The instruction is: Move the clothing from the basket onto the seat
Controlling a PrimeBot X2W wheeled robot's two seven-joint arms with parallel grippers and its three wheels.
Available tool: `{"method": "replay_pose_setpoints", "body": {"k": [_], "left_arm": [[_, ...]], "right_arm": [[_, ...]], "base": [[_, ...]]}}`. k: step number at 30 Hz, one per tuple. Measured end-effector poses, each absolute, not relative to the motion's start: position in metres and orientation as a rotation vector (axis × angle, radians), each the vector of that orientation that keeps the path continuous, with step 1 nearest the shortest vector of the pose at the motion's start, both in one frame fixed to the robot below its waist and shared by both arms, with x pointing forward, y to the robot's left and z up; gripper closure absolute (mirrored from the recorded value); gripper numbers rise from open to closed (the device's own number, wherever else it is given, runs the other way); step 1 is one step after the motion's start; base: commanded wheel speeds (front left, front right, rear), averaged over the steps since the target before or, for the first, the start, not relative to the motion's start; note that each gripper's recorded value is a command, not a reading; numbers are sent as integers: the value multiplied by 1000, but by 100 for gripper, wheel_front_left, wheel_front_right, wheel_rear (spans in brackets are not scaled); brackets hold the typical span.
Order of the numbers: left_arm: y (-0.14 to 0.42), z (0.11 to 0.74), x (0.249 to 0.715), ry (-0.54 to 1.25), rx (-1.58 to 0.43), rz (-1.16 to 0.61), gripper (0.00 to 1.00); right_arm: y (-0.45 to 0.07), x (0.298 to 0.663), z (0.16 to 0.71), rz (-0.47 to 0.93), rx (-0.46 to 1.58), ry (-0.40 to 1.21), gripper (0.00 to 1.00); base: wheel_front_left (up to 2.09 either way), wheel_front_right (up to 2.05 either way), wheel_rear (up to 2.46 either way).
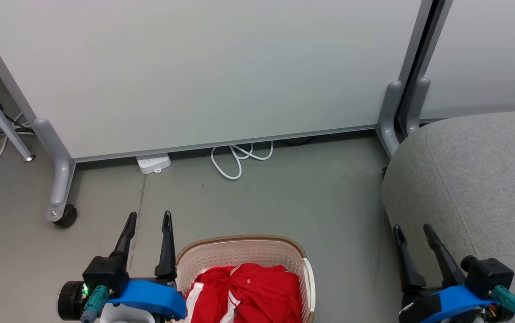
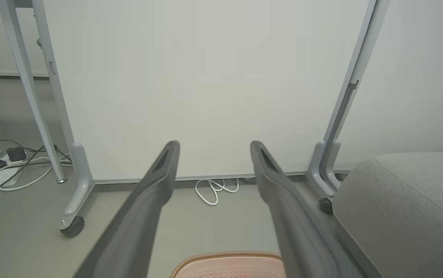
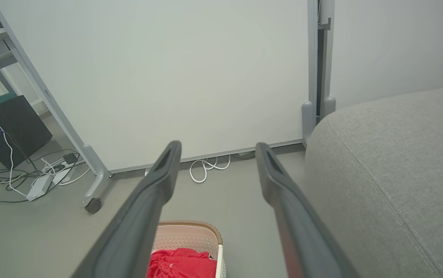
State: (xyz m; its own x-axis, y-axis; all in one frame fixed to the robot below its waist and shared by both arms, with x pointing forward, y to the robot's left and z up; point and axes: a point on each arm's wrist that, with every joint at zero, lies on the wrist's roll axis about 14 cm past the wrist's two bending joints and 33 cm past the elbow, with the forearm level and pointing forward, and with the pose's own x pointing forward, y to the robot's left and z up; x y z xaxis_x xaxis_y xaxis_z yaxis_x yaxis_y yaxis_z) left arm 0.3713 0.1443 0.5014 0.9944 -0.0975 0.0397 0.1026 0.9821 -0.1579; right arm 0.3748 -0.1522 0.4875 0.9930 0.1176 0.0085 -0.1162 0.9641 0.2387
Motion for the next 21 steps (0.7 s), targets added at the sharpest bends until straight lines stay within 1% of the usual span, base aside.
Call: {"method": "replay_pose_setpoints", "body": {"k": [21], "left_arm": [[137, 492, 367, -28, -16, -134, 0]], "right_arm": [[-143, 373, 480, 167, 85, 10, 0]], "base": [[0, 0, 0]]}}
